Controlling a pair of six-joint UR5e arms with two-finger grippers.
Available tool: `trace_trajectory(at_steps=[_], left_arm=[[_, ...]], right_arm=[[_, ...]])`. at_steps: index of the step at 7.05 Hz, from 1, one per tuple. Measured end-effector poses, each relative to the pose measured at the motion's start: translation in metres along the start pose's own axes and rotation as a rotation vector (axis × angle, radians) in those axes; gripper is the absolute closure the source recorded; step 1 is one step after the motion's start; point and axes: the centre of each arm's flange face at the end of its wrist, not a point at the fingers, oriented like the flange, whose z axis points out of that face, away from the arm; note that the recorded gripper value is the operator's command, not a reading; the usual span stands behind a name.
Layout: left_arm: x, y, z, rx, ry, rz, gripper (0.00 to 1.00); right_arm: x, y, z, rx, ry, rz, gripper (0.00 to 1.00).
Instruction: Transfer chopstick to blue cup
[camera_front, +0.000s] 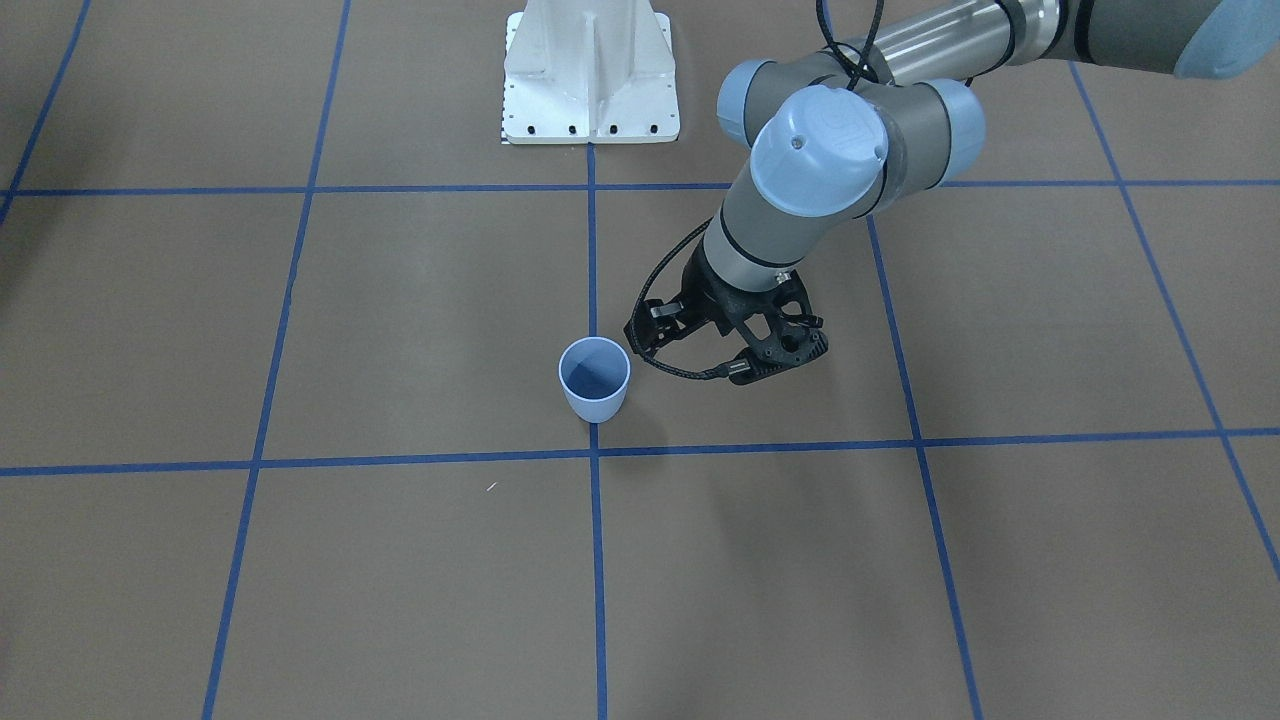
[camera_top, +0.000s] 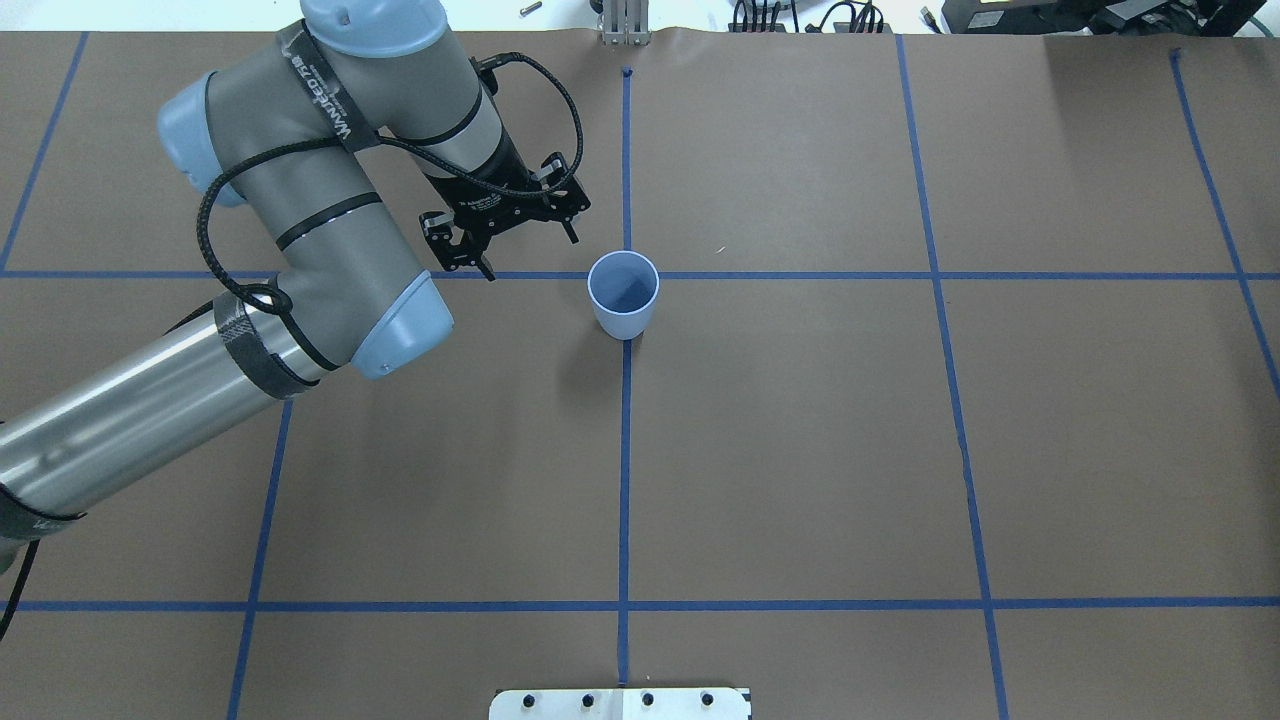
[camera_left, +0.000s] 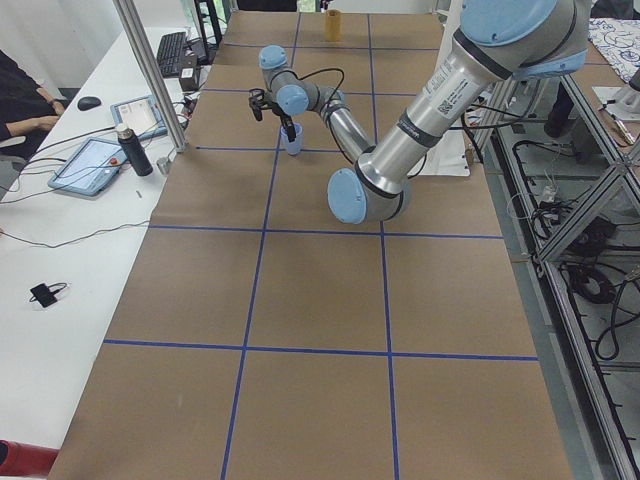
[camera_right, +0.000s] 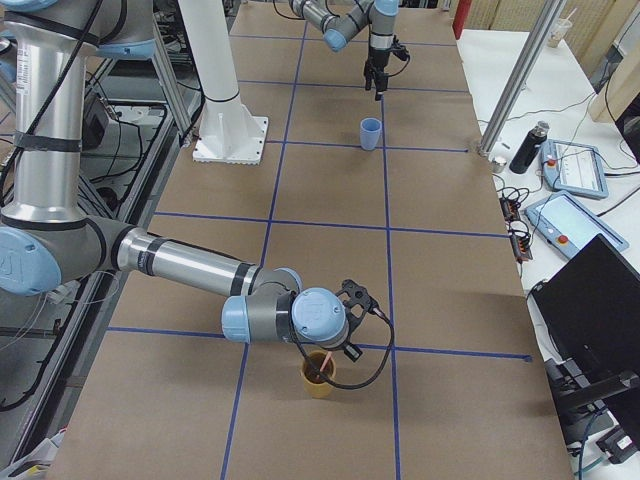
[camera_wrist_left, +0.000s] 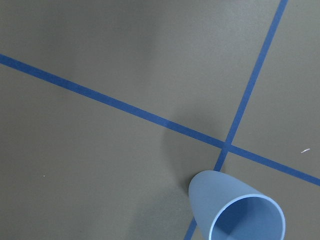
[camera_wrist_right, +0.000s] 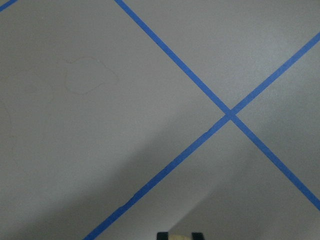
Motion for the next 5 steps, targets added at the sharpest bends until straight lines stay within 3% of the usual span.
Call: trace_trajectory(at_steps=[3, 5], left_arm=[[-0.003, 0.001, -0.001, -0.001, 0.002, 0.001, 0.02], [-0.003, 0.001, -0.001, -0.001, 0.002, 0.002, 0.02]], right_arm=[[-0.002, -0.001, -0.005, 0.021, 0.013, -0.012, 1.00], [0.001, 0.003, -0.032, 0.083, 0.040, 0.010, 1.00]])
